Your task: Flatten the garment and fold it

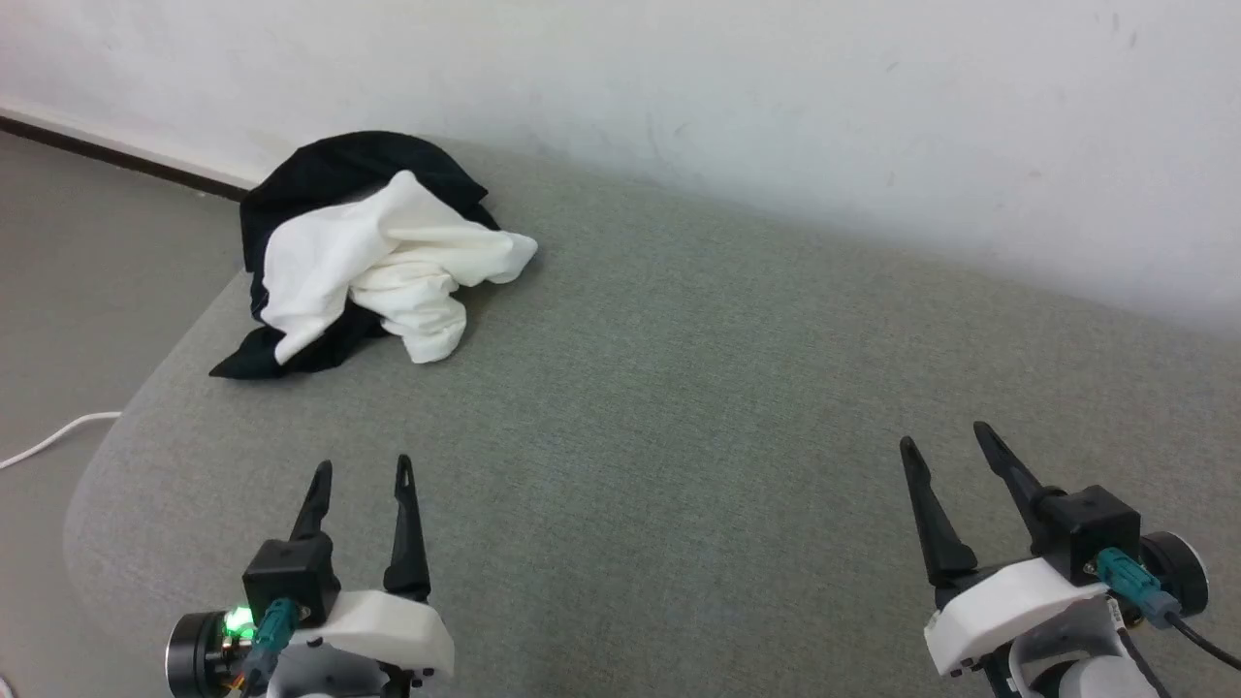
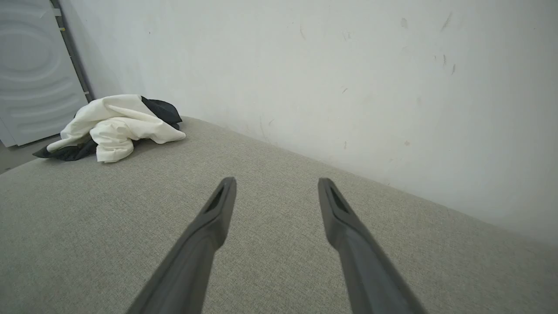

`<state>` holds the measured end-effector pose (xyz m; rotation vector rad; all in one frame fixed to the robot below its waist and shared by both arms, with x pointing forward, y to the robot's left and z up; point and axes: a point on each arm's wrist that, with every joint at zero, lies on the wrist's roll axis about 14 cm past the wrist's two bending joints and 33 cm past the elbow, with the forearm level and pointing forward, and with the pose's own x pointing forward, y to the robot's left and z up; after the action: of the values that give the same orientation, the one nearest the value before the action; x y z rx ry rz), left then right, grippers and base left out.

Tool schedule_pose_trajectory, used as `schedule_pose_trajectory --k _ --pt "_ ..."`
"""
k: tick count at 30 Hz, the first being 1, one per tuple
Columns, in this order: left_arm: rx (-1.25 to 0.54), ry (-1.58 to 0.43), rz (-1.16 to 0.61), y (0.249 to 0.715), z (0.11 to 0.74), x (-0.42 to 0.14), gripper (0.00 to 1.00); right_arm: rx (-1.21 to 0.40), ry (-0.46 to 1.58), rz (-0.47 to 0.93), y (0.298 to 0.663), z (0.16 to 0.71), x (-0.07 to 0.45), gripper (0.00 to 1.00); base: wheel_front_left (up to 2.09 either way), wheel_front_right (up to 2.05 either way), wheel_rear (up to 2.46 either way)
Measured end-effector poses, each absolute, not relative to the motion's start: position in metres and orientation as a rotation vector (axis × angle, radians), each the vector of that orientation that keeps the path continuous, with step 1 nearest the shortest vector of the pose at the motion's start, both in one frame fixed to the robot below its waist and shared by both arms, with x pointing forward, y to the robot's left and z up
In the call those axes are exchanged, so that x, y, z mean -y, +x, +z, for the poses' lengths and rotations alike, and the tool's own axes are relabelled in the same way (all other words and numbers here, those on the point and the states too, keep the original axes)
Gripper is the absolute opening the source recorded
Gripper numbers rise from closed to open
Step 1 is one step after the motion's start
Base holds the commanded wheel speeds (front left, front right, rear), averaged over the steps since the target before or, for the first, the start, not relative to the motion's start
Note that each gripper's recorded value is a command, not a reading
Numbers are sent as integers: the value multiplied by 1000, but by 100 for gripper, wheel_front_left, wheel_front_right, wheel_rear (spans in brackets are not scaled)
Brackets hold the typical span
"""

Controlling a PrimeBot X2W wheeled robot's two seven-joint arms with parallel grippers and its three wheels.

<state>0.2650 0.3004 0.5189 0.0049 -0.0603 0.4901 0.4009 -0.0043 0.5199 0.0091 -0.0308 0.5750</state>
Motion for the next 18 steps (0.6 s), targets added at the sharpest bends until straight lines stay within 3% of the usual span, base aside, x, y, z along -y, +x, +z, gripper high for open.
schedule_pose_trajectory --k 18 --pt "83 15 596 234 519 -322 100 52 31 663 397 523 -27 100 0 0 0"
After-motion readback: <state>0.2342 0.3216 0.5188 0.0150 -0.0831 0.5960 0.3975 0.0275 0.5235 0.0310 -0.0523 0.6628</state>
